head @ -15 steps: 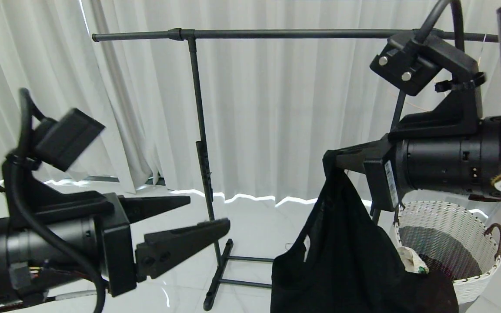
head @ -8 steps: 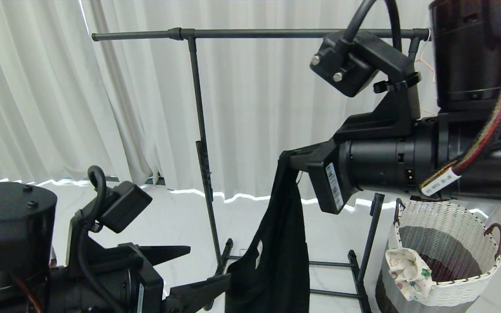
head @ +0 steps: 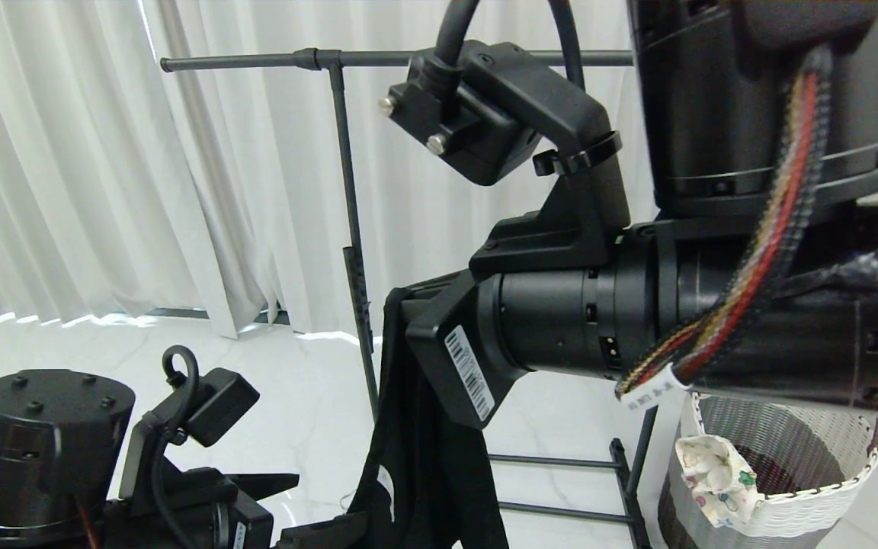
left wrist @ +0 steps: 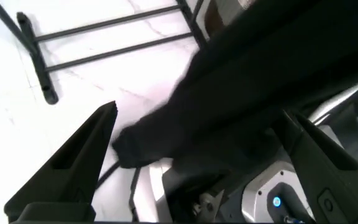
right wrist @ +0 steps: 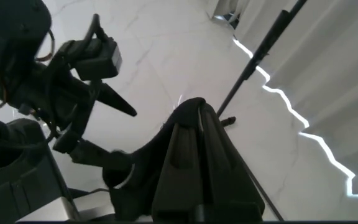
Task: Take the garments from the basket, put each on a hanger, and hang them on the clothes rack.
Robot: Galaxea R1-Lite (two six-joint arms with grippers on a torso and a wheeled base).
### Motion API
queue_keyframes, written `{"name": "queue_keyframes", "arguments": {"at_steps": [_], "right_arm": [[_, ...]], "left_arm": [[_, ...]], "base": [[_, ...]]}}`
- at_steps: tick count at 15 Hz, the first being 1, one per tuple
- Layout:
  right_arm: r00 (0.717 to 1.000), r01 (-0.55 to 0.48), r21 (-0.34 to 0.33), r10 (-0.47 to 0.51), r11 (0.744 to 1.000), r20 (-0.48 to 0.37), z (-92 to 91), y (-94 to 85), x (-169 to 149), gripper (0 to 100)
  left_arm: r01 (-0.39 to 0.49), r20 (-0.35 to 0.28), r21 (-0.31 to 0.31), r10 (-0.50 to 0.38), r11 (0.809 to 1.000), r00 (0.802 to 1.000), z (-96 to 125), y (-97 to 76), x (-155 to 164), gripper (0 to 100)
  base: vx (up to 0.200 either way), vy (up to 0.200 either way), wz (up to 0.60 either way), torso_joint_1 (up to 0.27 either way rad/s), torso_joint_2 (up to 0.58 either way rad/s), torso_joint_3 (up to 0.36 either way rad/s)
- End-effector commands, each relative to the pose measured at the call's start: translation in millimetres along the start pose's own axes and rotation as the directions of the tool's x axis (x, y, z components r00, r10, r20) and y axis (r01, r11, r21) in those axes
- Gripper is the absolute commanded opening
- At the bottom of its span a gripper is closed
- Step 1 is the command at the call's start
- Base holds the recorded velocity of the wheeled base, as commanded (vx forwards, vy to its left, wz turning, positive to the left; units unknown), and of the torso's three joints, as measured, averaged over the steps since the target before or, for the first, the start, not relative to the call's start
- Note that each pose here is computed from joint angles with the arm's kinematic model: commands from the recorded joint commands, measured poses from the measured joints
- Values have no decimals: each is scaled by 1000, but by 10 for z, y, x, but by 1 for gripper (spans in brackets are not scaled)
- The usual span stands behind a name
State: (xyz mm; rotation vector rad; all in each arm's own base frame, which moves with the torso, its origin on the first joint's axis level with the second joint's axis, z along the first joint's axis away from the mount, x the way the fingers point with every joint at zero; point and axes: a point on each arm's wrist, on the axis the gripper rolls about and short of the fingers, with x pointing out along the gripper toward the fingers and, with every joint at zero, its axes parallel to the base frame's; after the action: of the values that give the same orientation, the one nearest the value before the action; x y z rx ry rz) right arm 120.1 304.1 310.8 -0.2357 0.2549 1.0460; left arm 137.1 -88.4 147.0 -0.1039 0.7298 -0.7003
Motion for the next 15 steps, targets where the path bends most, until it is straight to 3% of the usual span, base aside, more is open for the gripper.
{"name": "queue_keyframes", "arguments": {"at_steps": [1, 4, 7, 11, 15], "right_arm": [[1000, -16, -6, 16, 1000, -1, 11, 73, 88, 0], [999, -26, -7, 26, 1000, 21, 72, 115, 95, 0], [1000, -9, -6, 9, 1000, 20, 75, 111, 93, 0], [1000, -2, -4, 3, 1000, 31, 99, 94, 40, 0], [999, 21, -1, -21, 1000, 41, 123, 77, -24, 0]], "left_arm": [[76, 35, 18, -77, 997, 996, -66, -36, -156, 100], [73, -7, 14, -73, 997, 997, -139, -18, -105, 100], [76, -63, 110, -70, 991, 996, -216, -4, -30, 100], [-92, -75, 73, 98, 993, 992, -275, 157, 2, 100], [-125, -116, 42, 129, 991, 985, -399, 231, 5, 100]], "base": [[0, 0, 0, 0, 0, 0], [0, 0, 0, 0, 0, 0], [0, 0, 0, 0, 0, 0], [0, 0, 0, 0, 0, 0], [0, 0, 0, 0, 0, 0]]}}
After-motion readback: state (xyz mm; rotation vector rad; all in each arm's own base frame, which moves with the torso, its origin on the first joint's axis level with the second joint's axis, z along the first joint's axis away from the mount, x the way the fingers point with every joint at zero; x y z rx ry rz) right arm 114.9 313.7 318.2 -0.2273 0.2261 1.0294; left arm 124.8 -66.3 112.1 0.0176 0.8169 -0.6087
